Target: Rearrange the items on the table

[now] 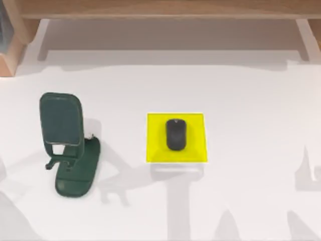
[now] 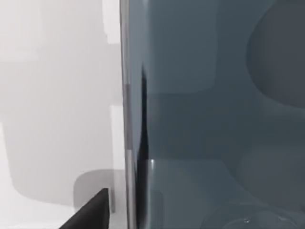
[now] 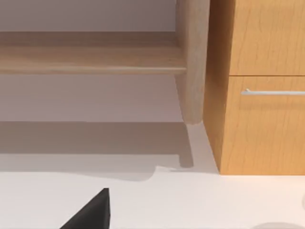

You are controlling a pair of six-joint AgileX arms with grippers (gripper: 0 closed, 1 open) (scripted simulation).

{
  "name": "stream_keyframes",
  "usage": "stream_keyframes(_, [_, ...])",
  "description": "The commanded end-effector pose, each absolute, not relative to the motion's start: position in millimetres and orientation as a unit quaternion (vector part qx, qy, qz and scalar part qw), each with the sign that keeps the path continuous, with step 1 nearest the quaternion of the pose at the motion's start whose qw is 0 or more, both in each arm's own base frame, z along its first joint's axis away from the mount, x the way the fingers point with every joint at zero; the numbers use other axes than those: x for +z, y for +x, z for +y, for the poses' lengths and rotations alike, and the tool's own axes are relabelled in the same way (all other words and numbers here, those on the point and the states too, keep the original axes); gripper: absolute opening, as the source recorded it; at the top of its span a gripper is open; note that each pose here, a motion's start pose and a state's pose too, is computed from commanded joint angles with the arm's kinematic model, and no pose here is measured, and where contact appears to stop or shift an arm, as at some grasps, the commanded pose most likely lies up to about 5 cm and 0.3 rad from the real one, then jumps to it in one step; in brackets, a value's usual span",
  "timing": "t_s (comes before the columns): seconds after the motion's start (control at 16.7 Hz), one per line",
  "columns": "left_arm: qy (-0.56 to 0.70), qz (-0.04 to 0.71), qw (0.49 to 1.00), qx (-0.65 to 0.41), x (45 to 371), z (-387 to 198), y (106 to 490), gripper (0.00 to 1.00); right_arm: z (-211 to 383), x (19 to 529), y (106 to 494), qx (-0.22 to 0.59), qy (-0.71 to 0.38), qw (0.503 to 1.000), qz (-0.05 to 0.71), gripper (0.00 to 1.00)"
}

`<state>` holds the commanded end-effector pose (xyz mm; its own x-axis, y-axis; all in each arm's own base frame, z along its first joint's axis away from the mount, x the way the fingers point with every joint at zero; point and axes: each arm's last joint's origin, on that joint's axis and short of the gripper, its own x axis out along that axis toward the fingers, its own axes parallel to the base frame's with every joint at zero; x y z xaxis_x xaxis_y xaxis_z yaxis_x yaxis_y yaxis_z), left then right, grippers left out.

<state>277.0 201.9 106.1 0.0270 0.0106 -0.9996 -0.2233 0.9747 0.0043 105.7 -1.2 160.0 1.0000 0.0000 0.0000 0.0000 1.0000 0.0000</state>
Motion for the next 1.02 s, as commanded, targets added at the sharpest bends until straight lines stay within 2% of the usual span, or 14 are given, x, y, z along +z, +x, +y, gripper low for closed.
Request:
stream_keyframes(0.6, [-0.077,0.693,0.712,0.082,106.1,201.9,277.0,0.02,-1.2,160.0,105.7,0.0,0.0,1.0,0.0,1.0])
stream_keyframes(1.02, [-0.077,0.693,0.712,0.082,106.1,201.9,277.0,0.0,-1.2,160.0,105.7,0.0,0.0,1.0,0.0,1.0])
